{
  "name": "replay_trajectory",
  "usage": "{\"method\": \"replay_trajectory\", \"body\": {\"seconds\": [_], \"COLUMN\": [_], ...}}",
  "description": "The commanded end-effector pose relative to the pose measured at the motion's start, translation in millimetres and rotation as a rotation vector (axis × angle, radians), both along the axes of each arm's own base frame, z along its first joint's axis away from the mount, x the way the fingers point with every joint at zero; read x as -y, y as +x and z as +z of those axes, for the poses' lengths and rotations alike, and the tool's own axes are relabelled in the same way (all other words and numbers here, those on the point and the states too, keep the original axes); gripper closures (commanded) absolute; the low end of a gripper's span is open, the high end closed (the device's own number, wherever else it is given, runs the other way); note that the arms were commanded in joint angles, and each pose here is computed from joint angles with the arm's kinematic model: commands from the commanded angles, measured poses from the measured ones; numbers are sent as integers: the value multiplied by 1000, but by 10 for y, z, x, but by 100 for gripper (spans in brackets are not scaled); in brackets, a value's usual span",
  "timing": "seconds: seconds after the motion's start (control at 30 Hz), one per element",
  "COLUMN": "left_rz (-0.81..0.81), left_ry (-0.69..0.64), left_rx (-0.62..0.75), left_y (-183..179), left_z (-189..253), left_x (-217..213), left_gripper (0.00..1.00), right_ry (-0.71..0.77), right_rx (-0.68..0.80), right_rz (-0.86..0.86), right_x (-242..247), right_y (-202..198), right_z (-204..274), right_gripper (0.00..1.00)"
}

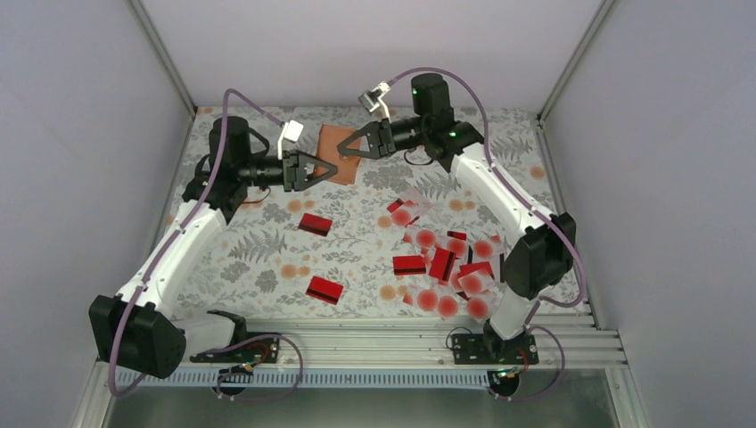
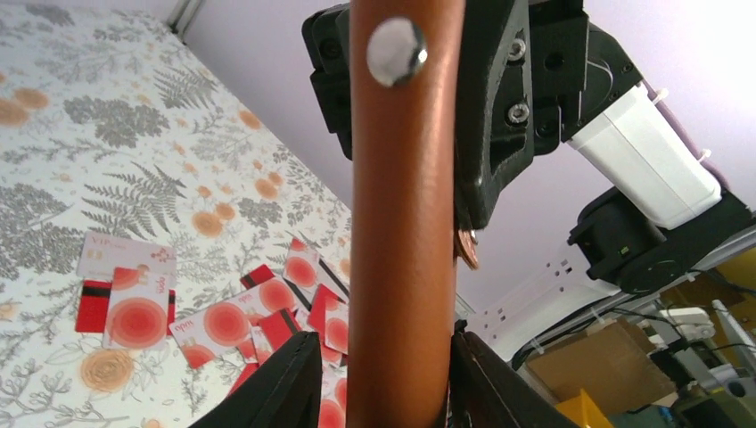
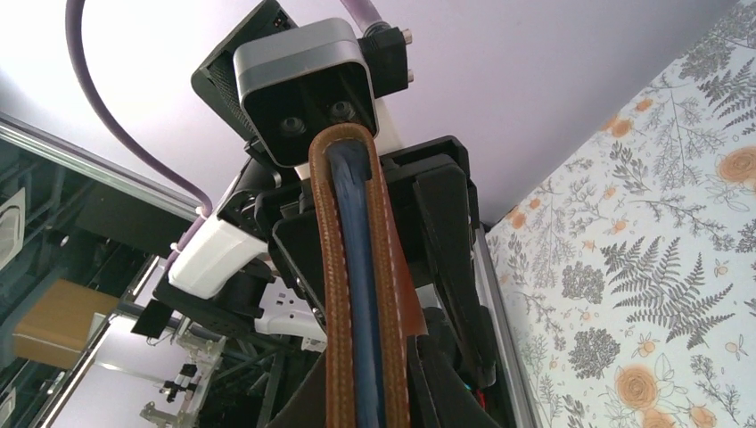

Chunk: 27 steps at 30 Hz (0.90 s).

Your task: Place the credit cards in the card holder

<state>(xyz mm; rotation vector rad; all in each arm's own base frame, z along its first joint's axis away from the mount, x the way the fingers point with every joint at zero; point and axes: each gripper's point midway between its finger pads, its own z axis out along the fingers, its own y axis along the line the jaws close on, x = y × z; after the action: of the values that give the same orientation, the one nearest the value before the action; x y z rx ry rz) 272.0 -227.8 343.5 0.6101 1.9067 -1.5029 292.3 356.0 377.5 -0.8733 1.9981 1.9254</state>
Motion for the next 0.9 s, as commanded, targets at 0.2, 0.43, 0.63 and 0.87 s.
{"method": "replay_trajectory", "body": {"seconds": [0.2, 0.43, 0.63, 0.87], "left_rz": [-61, -4, 209, 372], "left_ry": [-34, 1, 148, 366], "left_rx": [73, 70, 7, 3], "left_y": [-24, 108, 459, 716], "left_z": [194, 138, -156, -401], "left_x": [47, 32, -70, -16], "left_gripper": [82, 97, 98, 98], "right_ry": [1, -77, -309, -400], "right_rx": [-25, 0, 18, 92], "right_rz": [53, -60, -413, -655], "right_x": [-90, -124, 78, 460], "right_y": [-61, 149, 576, 630], "right_z": [60, -14, -399, -401], "right_gripper": [96, 51, 12, 18]}}
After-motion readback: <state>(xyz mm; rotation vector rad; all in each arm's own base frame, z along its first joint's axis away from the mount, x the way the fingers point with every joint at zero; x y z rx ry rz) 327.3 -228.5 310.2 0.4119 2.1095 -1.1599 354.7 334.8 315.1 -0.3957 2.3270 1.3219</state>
